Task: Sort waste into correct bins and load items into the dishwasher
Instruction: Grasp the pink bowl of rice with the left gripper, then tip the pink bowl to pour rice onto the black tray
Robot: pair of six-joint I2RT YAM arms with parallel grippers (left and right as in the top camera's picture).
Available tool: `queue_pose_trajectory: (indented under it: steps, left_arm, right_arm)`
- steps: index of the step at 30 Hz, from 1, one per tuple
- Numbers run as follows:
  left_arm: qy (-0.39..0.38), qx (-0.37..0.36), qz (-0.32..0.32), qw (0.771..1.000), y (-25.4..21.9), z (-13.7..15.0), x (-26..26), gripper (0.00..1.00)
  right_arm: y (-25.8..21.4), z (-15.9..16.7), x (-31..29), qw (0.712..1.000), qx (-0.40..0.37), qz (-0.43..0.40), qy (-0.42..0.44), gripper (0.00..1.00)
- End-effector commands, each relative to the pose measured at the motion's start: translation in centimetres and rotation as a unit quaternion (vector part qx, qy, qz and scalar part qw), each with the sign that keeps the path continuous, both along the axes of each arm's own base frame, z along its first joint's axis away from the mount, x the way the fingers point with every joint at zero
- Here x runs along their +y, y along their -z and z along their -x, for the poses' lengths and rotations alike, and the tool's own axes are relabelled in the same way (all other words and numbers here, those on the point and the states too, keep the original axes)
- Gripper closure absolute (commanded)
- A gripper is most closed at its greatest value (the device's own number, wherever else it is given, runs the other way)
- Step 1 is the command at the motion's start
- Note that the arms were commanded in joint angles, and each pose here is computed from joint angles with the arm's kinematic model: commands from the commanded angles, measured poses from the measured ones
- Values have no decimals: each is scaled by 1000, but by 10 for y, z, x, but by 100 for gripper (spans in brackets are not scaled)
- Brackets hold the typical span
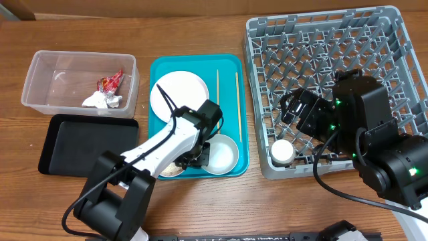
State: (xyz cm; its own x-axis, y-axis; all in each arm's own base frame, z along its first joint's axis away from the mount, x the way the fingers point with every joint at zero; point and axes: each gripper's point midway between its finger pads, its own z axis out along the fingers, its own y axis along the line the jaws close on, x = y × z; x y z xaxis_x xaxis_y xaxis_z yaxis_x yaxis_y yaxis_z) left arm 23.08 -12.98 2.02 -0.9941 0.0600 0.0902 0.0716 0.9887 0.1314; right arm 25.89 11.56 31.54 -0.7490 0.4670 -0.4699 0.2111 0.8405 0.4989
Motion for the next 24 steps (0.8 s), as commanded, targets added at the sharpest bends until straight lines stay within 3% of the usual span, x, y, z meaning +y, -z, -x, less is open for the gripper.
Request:
queue_pose_trajectory:
  steps: [1, 6, 11, 20, 24]
  left_arm:
    - [-1, 0, -19, 1000, 6, 3, 12, 96]
    - [-45, -11, -16, 999, -7, -4, 22, 96]
    - [-71, -62, 24, 995, -54, -24, 32, 96]
    - [-118, -130, 179, 968, -114, -47, 54, 96]
    - [-150, -135, 309, 929, -118, -60, 67, 96]
  right_arm:
    - [-4, 1, 0, 1000, -5, -2, -2, 0]
    - [-3, 1, 0, 1000, -4, -1, -1, 0]
    - [-3, 1, 0, 1000, -4, -1, -1, 0]
    - [-3, 1, 0, 1000, -5, -2, -2, 0]
    - [-3, 1, 0, 1000, -5, -2, -2, 0]
